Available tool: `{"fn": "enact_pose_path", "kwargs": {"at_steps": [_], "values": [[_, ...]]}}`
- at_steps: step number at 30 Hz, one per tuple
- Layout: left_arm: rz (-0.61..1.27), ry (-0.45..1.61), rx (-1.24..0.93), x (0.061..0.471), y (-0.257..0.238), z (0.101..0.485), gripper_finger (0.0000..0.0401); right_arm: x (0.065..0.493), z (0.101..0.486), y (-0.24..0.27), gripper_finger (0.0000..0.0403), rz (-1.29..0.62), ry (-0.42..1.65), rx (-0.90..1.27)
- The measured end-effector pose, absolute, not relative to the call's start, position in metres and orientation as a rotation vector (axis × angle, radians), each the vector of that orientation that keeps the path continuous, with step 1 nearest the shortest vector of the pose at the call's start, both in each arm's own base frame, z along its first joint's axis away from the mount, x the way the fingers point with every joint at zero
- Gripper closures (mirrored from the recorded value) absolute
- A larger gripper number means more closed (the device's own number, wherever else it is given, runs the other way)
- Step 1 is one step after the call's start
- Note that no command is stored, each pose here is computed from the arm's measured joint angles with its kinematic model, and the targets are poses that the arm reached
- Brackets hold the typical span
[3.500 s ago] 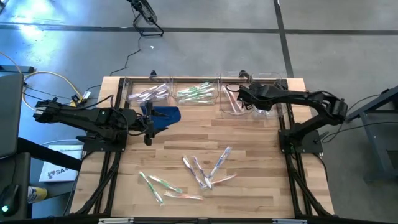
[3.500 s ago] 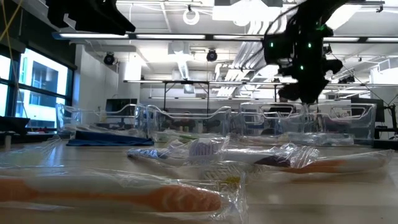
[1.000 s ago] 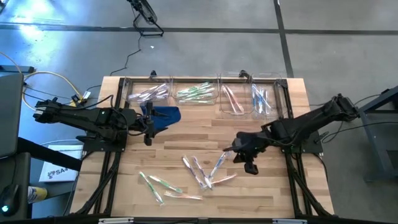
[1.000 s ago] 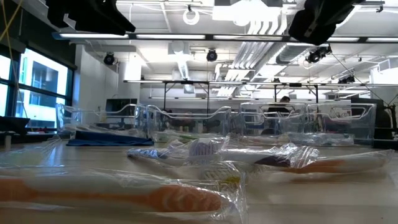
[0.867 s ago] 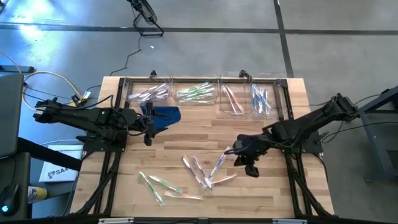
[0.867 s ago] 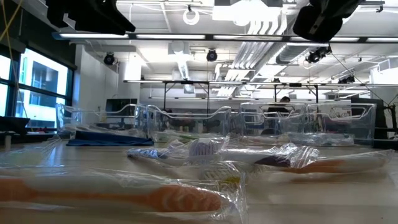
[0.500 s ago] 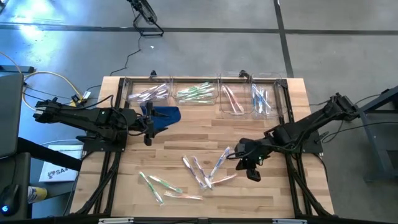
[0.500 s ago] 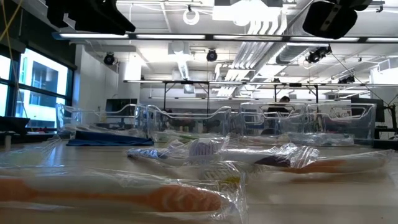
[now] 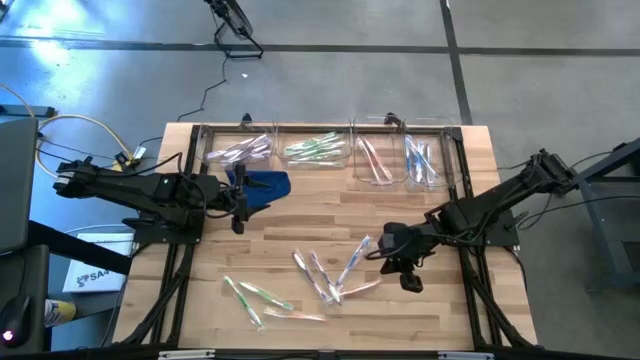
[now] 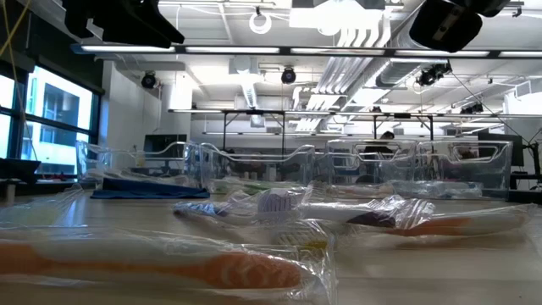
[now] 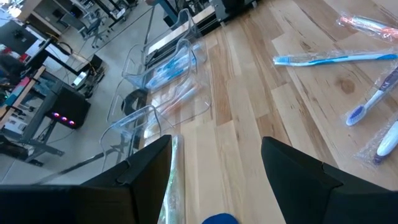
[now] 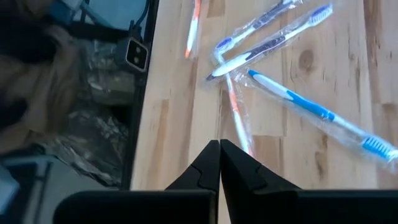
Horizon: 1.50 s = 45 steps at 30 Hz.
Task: Pick & Place Toothbrushes
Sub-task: Put the orange toothbrush into the middle right transparent bin
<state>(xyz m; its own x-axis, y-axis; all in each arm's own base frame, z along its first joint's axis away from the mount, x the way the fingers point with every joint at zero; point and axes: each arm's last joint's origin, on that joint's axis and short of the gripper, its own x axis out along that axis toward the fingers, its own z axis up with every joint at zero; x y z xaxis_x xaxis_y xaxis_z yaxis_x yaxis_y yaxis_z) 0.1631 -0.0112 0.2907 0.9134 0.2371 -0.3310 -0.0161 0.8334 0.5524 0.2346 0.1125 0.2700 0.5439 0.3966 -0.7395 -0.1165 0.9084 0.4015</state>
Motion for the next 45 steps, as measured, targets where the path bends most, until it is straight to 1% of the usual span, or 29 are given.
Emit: {"fn": "enact_pose_path", "kwargs": {"at_steps": [4,23,33,38,45], "values": [[0.138,0.402,0.573,0.1631,-0.0112,0.2907,0.0160,0.2346,0.2700,0.1124,0.0399,0.334,0.942,0.276],[0.137,0.401,0.573,0.1632,-0.0112,0.2907,0.0160,0.2350,0.2702,0.1124,0.0399,0.331,0.937,0.275],[0.137,0.401,0.573,0.1632,-0.0112,0.2907,0.0160,0.2355,0.2702,0.1114,0.0399,0.301,0.925,0.262],[0.137,0.401,0.573,0.1632,-0.0112,0.2907,0.0160,0.2364,0.2701,0.1097,0.0398,0.234,0.904,0.244],[0.137,0.401,0.573,0.1632,-0.0112,0.2907,0.0160,0.2363,0.2701,0.1098,0.0398,0.232,0.903,0.244]]}}
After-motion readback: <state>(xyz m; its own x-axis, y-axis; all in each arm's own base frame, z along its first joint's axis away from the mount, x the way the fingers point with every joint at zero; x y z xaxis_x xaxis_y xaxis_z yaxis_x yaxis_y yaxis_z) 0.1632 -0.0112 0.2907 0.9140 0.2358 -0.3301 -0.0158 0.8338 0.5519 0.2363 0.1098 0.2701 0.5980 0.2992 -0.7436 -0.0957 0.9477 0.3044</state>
